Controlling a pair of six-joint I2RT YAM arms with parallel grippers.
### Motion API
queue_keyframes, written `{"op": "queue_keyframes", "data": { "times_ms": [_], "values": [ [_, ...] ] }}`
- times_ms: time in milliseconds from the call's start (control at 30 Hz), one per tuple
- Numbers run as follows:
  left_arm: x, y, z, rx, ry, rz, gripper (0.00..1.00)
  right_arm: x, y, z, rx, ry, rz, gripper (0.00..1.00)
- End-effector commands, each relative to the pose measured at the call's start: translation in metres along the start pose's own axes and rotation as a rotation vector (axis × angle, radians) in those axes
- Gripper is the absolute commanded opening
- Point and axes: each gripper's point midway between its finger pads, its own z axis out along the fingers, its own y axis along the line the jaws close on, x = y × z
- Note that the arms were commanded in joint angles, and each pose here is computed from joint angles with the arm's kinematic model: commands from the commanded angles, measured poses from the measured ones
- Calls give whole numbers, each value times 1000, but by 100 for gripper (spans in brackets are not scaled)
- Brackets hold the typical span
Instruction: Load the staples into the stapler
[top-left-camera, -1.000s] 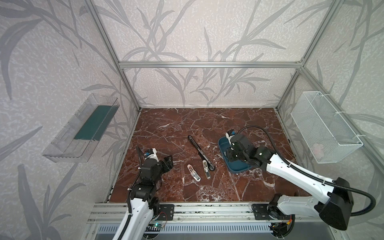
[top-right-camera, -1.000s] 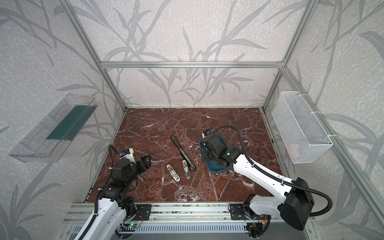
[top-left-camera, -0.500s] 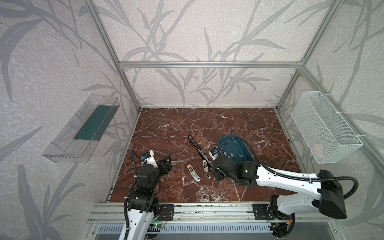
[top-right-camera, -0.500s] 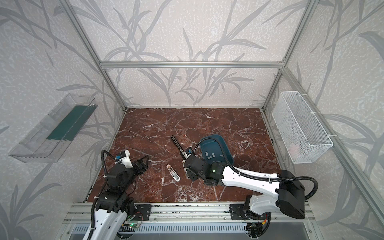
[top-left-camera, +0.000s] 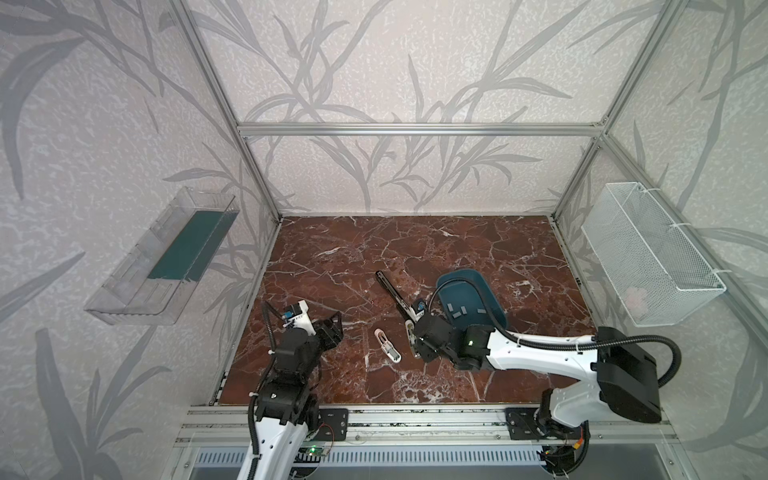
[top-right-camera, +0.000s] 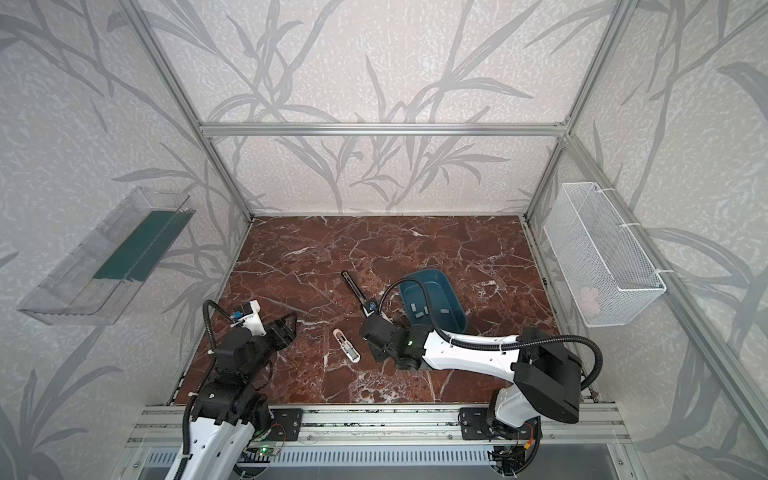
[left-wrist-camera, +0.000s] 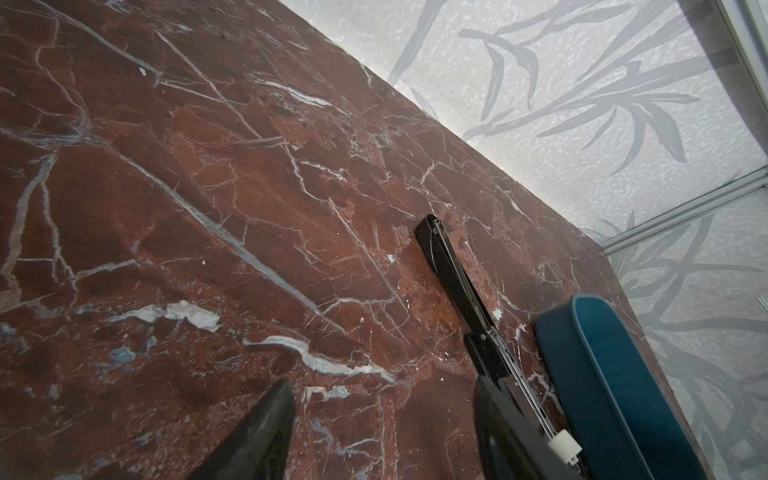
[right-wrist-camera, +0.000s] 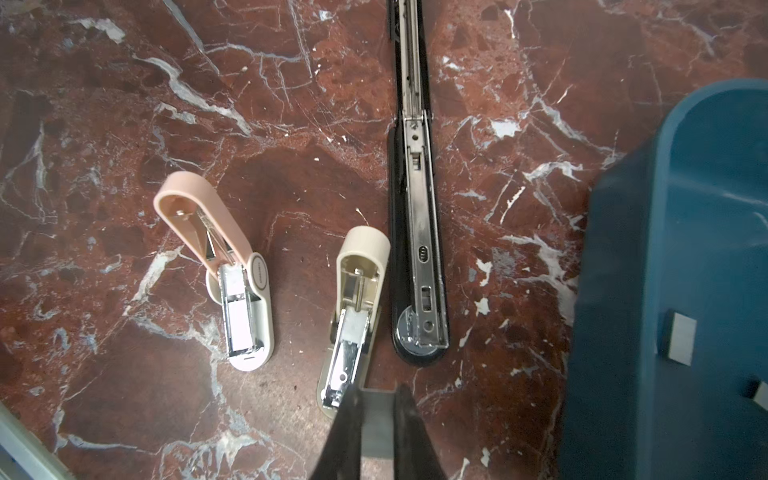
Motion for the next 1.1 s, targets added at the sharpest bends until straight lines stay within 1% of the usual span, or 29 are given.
{"op": "queue_keyframes", "data": {
  "times_ms": [0, 200, 233, 367, 467, 667, 800, 1067],
  "values": [
    [6, 8, 2, -32, 16, -8, 69, -8, 6, 3, -5, -23, 6, 14],
    [8, 6, 4, -22, 25, -7, 69, -2, 5, 12, 14, 0, -4, 14],
    [9, 4, 4, -8, 30, -6, 69, -1, 5, 14, 16, 2, -5, 14],
    [13, -19, 5, 117, 66, 11, 66, 0, 12, 16, -12, 27, -20, 14],
    [17, -27, 2, 164, 90, 6, 66, -1, 16, 16, -22, 30, -24, 14],
    [18, -40, -2, 249, 78, -3, 66, 5, 28, 21, -64, 69, -3, 14],
    [19, -37, -1, 234, 77, -6, 66, 11, 28, 28, -47, 103, -7, 14],
    [21, -38, 3, 234, 99, -4, 66, 12, 25, 30, -26, 111, -7, 14]
  ]
}}
